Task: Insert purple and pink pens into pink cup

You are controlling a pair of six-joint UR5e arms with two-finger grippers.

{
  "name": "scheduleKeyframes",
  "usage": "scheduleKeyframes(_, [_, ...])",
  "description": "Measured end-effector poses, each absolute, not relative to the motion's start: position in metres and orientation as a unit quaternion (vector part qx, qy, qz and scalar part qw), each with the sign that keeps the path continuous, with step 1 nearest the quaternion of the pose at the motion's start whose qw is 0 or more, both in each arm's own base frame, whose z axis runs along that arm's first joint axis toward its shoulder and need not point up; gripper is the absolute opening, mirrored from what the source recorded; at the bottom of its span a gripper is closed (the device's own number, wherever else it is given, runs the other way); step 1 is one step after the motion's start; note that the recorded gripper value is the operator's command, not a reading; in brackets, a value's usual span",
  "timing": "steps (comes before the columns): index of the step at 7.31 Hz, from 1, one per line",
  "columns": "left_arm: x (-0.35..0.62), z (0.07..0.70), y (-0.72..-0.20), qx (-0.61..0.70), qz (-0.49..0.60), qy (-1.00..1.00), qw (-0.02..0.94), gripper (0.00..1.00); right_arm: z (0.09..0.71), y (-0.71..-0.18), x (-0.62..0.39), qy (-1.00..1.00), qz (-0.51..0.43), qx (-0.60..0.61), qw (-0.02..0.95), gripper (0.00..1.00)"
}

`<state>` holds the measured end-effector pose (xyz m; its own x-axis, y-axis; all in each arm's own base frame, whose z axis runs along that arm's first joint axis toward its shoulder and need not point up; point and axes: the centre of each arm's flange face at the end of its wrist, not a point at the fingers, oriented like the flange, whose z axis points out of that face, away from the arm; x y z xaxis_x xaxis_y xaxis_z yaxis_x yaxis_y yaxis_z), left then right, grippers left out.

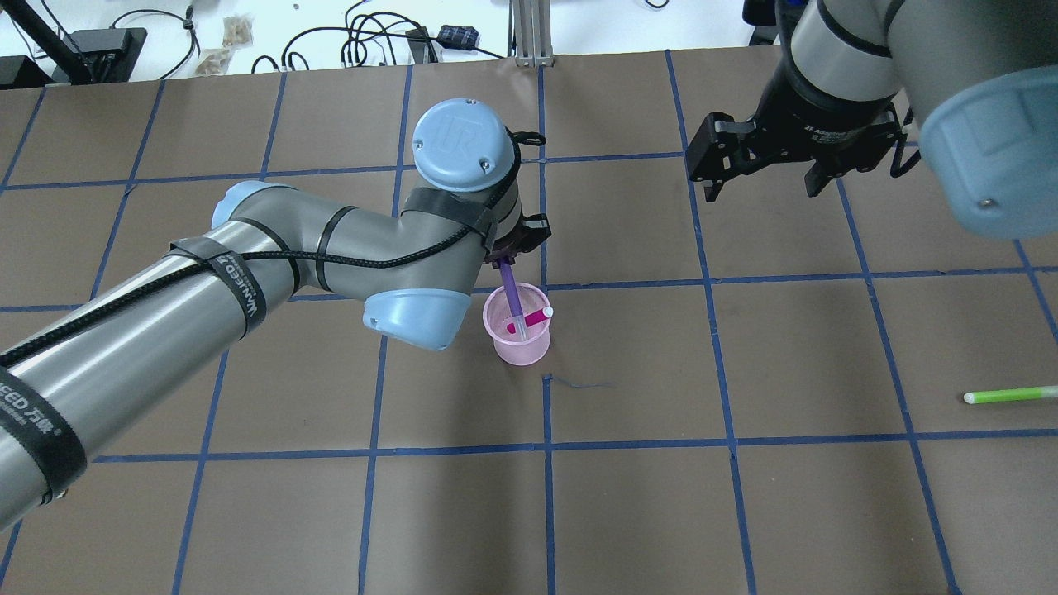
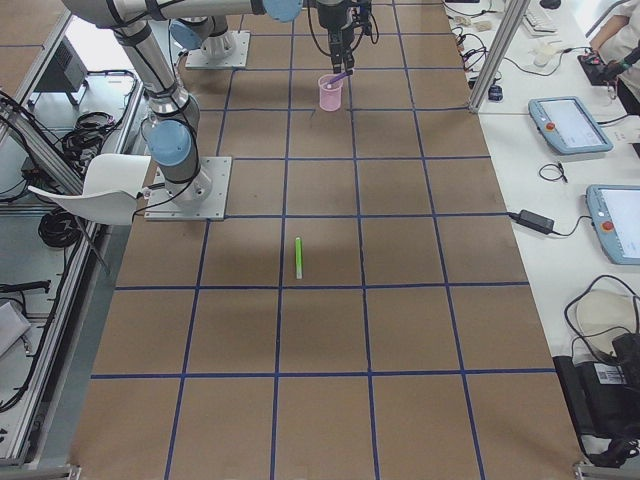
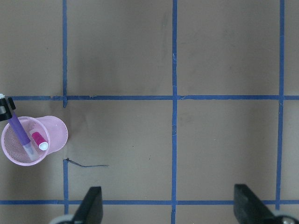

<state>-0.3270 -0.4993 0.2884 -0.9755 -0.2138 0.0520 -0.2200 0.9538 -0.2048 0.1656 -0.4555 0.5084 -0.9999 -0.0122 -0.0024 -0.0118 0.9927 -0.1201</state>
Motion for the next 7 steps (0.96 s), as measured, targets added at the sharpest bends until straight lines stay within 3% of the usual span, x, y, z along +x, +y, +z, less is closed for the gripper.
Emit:
scheduleKeyframes(2, [-0.33, 0.289, -0.497, 0.108, 0.106, -0.988, 0.014, 0.77, 0.508, -0.456, 0.166, 0.998, -0.06, -0.006, 0.002, 1.0])
scheduleKeyframes(3, [-0.331, 0.29, -0.496, 0.105, 0.108, -0.988, 0.014, 0.85, 0.508, -0.456, 0.166, 0.998, -0.06, -0.006, 0.002, 1.0])
scheduleKeyframes(4, [-0.334, 0.295, -0.495, 0.101, 0.113, -0.988, 0.015, 1.0, 0.508, -0.456, 0.166, 0.998, -0.06, -0.006, 0.002, 1.0])
scheduleKeyframes(7, [-0.305, 0.331, -0.516, 0.1, 0.135, -0.986, 0.015, 1.0, 0.508, -0.456, 0.166, 0.998, -0.06, -0.006, 0.002, 1.0])
